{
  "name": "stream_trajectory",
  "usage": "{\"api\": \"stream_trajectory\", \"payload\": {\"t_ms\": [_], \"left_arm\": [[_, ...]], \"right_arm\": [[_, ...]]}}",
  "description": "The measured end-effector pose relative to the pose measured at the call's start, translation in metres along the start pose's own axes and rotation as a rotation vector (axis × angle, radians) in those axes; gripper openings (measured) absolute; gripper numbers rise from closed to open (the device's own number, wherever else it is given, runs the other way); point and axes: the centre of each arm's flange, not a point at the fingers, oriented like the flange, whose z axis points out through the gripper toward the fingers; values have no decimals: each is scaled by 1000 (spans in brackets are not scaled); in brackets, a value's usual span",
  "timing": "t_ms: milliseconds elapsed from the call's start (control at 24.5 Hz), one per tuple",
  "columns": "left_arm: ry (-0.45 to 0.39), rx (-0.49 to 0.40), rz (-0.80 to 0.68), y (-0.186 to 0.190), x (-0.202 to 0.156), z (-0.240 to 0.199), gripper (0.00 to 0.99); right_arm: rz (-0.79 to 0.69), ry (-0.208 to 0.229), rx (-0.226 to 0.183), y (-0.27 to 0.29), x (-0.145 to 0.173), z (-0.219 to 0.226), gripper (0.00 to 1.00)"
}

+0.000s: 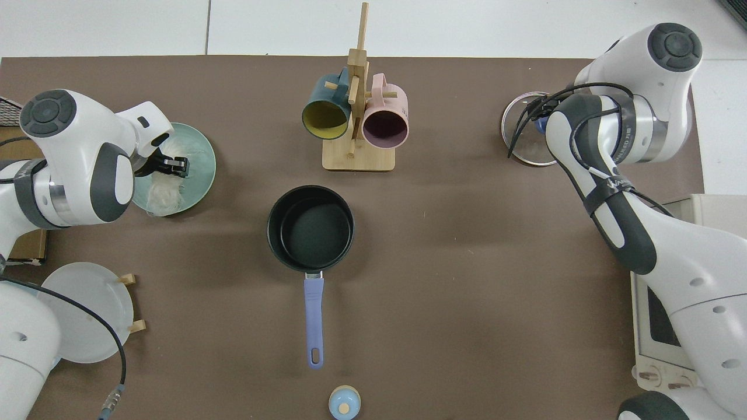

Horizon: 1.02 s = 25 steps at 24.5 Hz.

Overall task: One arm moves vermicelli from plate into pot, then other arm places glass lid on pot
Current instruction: 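Lift the vermicelli with the left gripper while the right gripper reaches the lid, then carry the vermicelli over the saucepan with the left gripper and release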

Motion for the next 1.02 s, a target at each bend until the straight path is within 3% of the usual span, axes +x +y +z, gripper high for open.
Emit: {"api": "stream_trajectory", "payload": {"t_ms": [163, 367, 693, 1019], "left_arm": [[0, -2, 2, 0, 6, -18, 414], [13, -7, 10, 4, 13, -64, 414], [-30, -32, 24, 25, -10, -145, 414], [-84, -43, 5, 48, -31, -155, 414]], "right_arm": [[-4, -10, 1, -3, -2, 5, 974], [-1, -4, 0, -1, -4, 11, 974], [0, 9, -1, 0, -5, 18, 969], [0, 47, -2, 0, -4, 20, 956]]}}
